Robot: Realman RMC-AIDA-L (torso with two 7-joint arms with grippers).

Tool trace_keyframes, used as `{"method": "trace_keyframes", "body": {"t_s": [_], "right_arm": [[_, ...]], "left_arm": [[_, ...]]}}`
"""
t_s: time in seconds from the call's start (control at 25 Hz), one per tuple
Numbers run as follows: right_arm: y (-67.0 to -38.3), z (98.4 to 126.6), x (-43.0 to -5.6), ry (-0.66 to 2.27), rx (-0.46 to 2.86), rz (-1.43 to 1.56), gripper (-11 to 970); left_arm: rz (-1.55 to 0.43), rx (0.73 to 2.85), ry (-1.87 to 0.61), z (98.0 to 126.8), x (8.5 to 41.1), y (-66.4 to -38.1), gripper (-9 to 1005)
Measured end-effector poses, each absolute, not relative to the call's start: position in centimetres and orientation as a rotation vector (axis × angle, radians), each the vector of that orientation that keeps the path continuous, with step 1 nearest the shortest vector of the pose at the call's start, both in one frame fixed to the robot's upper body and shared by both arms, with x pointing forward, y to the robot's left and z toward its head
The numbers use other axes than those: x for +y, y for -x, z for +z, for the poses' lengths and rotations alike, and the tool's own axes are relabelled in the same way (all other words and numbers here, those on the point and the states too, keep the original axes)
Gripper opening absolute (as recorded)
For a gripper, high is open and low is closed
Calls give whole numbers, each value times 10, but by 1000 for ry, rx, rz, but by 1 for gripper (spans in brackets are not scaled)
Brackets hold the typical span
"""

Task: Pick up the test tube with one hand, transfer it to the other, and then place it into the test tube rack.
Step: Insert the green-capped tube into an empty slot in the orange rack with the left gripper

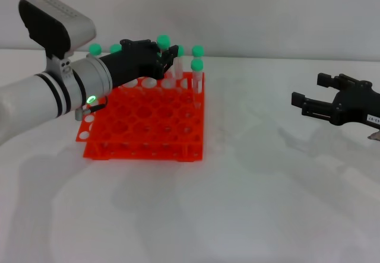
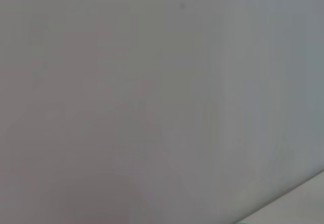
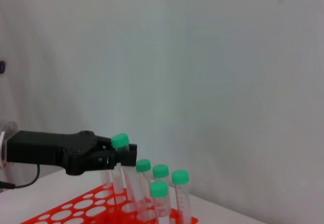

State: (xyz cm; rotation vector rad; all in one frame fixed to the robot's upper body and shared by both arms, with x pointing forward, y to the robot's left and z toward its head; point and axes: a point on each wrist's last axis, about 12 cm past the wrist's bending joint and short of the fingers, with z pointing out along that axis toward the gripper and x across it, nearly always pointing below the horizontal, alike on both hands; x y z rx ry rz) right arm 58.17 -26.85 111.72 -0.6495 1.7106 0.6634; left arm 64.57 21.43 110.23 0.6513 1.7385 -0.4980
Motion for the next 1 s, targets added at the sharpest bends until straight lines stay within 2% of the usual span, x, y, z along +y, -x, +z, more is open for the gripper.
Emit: {"method": "trace_keyframes", "body": {"t_s": [0.44,1.0], "right_arm": [[-583,1119,-269,638,1707,659,860],[-585,1118,-272,628,1713,642,860]], "left_arm": [[-511,1753,-660,1098,209,-645,241],[-593,1748,-642,1114,205,-644,244]]}}
